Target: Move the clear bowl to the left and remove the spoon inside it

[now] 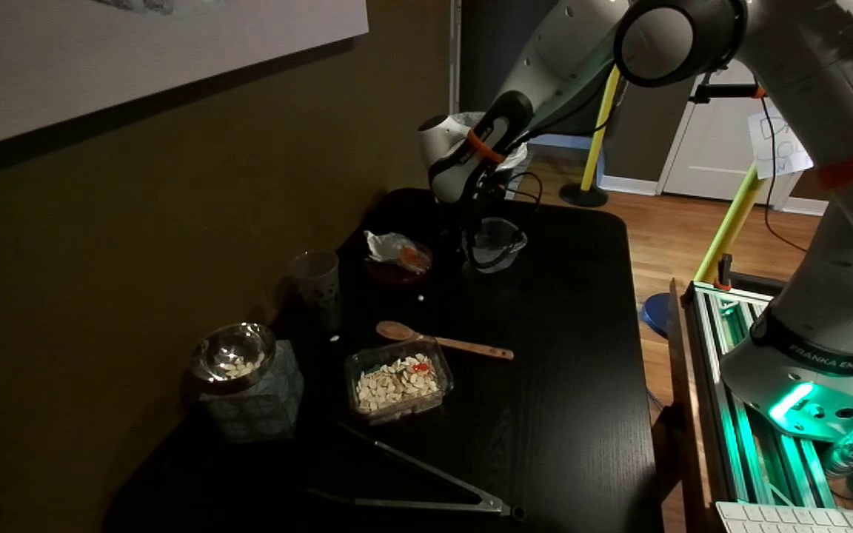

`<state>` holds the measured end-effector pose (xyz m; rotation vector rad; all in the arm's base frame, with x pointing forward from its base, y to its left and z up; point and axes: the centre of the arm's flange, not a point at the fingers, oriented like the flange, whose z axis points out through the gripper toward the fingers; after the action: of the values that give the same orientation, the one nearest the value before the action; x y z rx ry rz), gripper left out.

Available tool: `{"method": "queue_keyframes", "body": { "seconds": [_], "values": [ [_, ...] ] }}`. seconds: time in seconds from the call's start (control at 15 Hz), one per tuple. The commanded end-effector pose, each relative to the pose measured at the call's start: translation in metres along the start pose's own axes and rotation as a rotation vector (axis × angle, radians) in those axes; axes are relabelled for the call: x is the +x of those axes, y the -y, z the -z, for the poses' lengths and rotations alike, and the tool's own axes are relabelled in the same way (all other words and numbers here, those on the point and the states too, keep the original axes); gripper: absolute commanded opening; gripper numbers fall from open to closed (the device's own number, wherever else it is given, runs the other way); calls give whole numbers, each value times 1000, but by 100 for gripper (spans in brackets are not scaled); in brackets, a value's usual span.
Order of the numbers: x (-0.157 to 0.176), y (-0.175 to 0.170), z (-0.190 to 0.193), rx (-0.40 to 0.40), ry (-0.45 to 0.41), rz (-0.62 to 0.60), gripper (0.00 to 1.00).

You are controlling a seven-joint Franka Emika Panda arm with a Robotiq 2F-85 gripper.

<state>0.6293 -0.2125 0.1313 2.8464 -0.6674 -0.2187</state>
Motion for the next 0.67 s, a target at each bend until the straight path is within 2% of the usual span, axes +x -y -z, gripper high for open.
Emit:
{"method": "queue_keyframes", "body": {
  "seconds": [0.0,0.13,0.33,0.4,0.53,0.6],
  "values": [
    [-11,20,27,20,34,96,12],
    [-19,27,37,37,53,133,1],
    [-35,27,52,80,87,159,3],
    [-43,21,61,83,79,151,0],
    [-67,-1,85,79,39,119,2],
    [-28,23,61,55,54,132,2]
  ]
}}
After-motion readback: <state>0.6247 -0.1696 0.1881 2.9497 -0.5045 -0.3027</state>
